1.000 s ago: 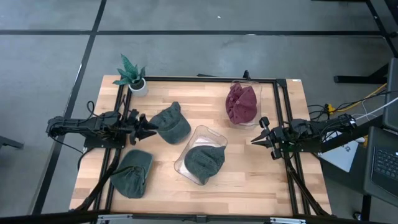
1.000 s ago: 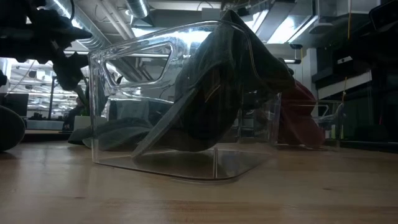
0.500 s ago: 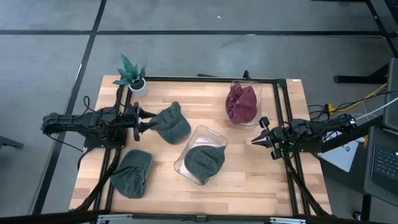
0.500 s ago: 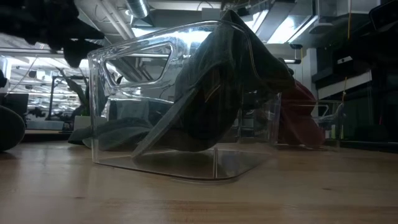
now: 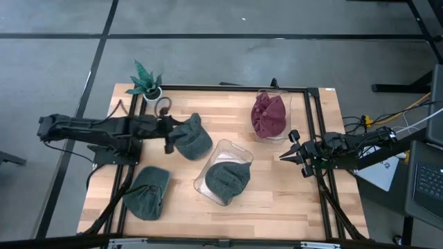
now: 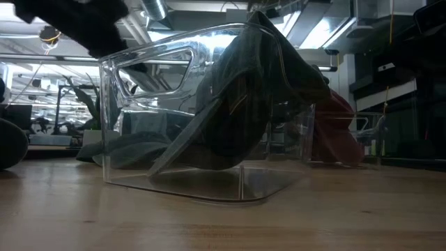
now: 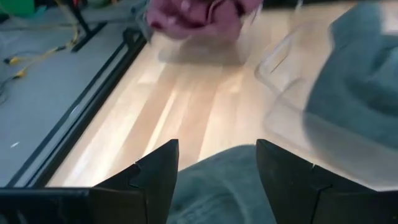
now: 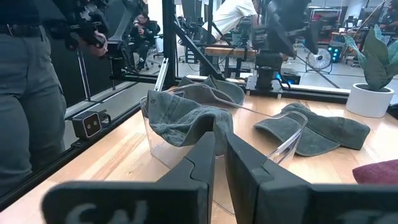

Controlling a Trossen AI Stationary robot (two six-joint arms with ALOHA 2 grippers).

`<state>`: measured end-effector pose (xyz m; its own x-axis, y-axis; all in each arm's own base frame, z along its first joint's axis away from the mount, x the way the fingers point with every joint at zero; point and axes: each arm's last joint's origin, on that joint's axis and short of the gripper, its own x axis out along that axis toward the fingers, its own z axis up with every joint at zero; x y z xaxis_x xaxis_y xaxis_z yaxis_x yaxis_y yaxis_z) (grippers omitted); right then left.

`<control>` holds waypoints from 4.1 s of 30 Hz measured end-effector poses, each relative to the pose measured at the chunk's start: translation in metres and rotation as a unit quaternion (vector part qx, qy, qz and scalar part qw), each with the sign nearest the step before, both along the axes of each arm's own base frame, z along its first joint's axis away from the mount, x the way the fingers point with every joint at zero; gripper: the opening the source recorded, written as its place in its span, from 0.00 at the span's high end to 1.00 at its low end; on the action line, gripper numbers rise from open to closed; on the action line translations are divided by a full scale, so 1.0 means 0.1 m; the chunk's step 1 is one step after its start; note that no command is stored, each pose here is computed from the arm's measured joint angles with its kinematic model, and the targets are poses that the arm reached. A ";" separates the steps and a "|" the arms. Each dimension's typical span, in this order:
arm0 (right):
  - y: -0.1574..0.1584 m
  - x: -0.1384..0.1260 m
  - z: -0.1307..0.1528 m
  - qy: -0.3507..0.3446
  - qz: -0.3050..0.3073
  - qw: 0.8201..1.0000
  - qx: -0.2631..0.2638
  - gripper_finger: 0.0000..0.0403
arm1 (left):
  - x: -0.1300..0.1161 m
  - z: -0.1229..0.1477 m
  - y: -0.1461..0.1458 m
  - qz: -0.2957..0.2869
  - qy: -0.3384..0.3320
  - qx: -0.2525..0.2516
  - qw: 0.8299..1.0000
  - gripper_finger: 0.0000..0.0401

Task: Pick & Place hat
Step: Put the black cap into the bottom transparent bin

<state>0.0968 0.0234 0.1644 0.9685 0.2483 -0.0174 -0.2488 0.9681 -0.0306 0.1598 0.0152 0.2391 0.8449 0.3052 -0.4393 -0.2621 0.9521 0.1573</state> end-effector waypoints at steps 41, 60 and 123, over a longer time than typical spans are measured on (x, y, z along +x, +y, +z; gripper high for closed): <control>0.00 0.00 0.00 0.000 0.000 1.000 0.000 0.91 | 0.51 -0.75 0.82 -0.185 0.368 0.085 0.907 0.48; 0.00 0.00 0.00 0.000 0.000 1.000 -0.001 0.91 | 0.62 -1.04 0.86 -0.146 0.376 -0.010 0.915 0.62; 0.00 0.00 0.00 0.000 0.000 1.000 0.000 0.91 | 0.34 -0.64 0.52 -0.125 0.279 -0.033 0.952 0.45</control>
<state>0.0968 0.0235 0.1646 0.9683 0.2491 -0.0166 -0.2495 0.9679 -0.0300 0.1939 0.0670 0.1755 0.5166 0.0826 -0.8522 0.0800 0.9863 0.1441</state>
